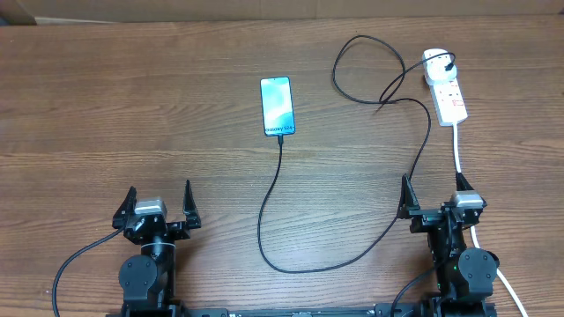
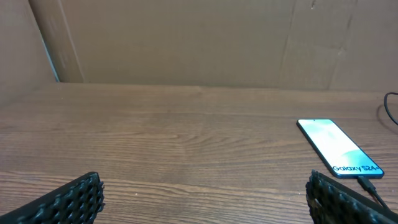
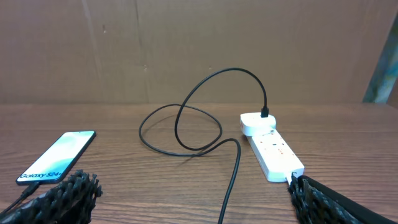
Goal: Plug charger to phone and switch on socket
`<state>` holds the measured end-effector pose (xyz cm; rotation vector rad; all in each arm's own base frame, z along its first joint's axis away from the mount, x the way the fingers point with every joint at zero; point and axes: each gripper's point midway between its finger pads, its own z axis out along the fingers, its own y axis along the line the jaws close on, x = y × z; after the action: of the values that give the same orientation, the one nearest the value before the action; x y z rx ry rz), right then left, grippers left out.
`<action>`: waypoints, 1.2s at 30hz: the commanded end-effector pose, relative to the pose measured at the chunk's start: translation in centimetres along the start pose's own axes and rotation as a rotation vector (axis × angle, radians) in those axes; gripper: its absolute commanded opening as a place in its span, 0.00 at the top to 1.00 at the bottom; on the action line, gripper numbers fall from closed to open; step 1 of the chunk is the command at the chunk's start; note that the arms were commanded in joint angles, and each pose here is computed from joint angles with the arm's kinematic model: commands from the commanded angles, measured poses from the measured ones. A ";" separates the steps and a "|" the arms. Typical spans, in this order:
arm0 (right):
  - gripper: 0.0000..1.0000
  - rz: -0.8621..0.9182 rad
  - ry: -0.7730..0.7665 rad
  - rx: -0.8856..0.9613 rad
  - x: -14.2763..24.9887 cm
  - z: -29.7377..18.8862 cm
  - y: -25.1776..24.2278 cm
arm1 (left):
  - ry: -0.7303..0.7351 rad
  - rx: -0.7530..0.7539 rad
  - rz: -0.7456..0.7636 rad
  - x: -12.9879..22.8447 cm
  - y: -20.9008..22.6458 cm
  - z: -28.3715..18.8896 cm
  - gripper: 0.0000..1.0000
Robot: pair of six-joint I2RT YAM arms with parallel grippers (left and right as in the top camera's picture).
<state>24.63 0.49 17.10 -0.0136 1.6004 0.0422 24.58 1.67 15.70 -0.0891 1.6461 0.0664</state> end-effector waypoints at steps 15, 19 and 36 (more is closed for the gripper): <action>0.00 -0.001 -0.005 0.005 0.1 0.0 -0.1 | -0.008 0.019 0.022 -0.1 -0.4 0.0 0.00; 0.00 -0.001 -0.005 0.005 0.1 0.0 -0.1 | -0.008 0.019 0.022 -0.1 -0.4 0.0 0.00; 0.00 -0.001 -0.005 0.005 0.1 0.0 -0.1 | -0.008 0.019 0.022 -0.1 -0.4 0.0 0.00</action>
<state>24.63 0.49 17.10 -0.0133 1.6004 0.0425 24.58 1.67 15.70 -0.0891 1.6461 0.0664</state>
